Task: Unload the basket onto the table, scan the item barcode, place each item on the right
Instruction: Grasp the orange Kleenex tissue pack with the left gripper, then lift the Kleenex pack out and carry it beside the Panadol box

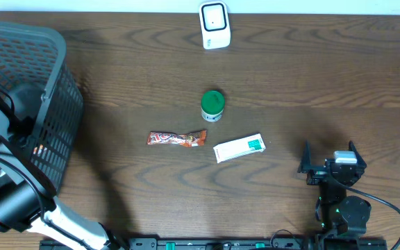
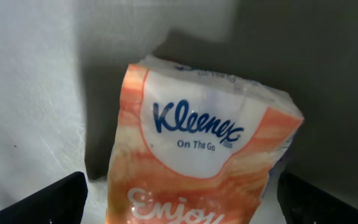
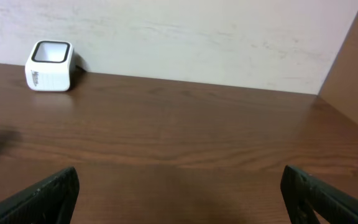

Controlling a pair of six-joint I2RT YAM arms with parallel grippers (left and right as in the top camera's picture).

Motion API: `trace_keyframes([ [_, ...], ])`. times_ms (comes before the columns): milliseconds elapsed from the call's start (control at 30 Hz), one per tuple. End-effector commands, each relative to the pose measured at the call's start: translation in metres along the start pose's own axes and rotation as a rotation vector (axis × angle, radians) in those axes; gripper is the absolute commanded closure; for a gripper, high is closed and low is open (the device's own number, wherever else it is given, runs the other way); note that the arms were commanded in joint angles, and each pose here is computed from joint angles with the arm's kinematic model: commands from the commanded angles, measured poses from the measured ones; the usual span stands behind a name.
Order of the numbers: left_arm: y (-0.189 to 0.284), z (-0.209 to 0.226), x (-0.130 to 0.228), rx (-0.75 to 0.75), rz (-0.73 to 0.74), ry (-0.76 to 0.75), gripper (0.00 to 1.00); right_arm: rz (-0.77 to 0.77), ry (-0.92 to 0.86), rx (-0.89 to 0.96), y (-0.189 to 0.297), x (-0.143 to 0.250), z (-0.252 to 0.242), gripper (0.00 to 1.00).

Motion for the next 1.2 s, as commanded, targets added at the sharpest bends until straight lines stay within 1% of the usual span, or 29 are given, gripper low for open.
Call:
trace_keyframes([
  [0, -0.003, 0.002, 0.001, -0.012, 0.009, -0.030, 0.05, 0.003, 0.014, 0.001, 0.000, 0.001, 0.000, 0.01],
  [33, -0.003, 0.002, 0.001, -0.012, 0.009, -0.030, 0.06, 0.003, 0.014, 0.001, 0.000, 0.001, 0.000, 0.01],
  [100, -0.003, 0.002, 0.000, -0.012, 0.006, -0.046, 0.22, 0.002, 0.014, 0.002, 0.000, 0.001, 0.000, 0.01],
  [133, -0.003, 0.002, 0.000, -0.013, 0.002, -0.056, 0.27, 0.003, 0.014, 0.001, 0.000, 0.001, 0.000, 0.01],
  [167, -0.003, 0.002, -0.001, -0.013, -0.002, -0.063, 0.30, 0.003, 0.014, 0.001, 0.000, 0.001, 0.000, 0.01],
  [233, -0.003, 0.003, -0.003, -0.015, -0.013, -0.071, 0.43, 0.003, 0.014, 0.001, 0.000, 0.001, 0.000, 0.01],
  [267, -0.003, 0.003, -0.003, -0.018, -0.017, -0.076, 0.45, 0.003, 0.014, 0.001, 0.000, 0.001, 0.000, 0.01],
  [400, 0.003, 0.010, -0.008, -0.022, -0.036, -0.071, 0.46, 0.002, 0.014, 0.002, 0.000, 0.001, 0.000, 0.01],
  [533, 0.036, 0.022, -0.019, -0.028, -0.076, -0.038, 0.53, 0.003, 0.014, 0.001, 0.000, 0.001, 0.000, 0.01],
  [600, 0.067, 0.029, -0.025, -0.035, -0.120, -0.024, 0.57, 0.002, 0.014, 0.002, 0.000, 0.001, 0.000, 0.01],
  [633, 0.100, 0.033, -0.029, -0.040, -0.174, 0.011, 0.57, 0.003, 0.014, 0.001, 0.000, 0.001, 0.000, 0.01],
  [700, 0.135, 0.035, -0.029, -0.011, -0.240, 0.061, 0.57, 0.002, 0.014, 0.002, 0.000, 0.001, 0.000, 0.01],
  [800, 0.192, 0.023, -0.022, 0.155, -0.384, 0.046, 0.57, 0.003, 0.014, 0.001, 0.000, 0.001, 0.000, 0.01],
  [867, 0.229, 0.010, -0.012, 0.316, -0.497, -0.004, 0.57, 0.002, 0.014, 0.002, 0.000, 0.001, 0.000, 0.01],
  [933, 0.268, -0.007, 0.004, 0.512, -0.622, -0.094, 0.56, 0.003, 0.014, 0.001, 0.000, 0.001, 0.000, 0.01],
  [967, 0.291, -0.019, 0.018, 0.627, -0.688, -0.166, 0.57, 0.003, 0.014, 0.001, 0.000, 0.001, 0.000, 0.01],
  [1033, 0.314, -0.036, 0.041, 0.715, -0.732, -0.253, 0.57, 0.003, 0.014, 0.001, 0.000, 0.001, 0.000, 0.01],
  [1067, 0.320, -0.044, 0.050, 0.725, -0.740, -0.293, 0.57, 0.003, 0.014, 0.001, 0.000, 0.001, 0.000, 0.01],
  [1167, 0.333, -0.078, 0.084, 0.738, -0.741, -0.521, 0.57, 0.003, 0.014, 0.001, 0.000, 0.001, 0.000, 0.01],
])
Point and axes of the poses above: each gripper's point midway between its finger pads, its own y axis back along the fingers, its own z axis along the line the jaws close on, x = y × z, the point moved 10 cm from there along y, back along the fingers, and after that the axes turned 15 degrees about -y, right-handed, at the moved point
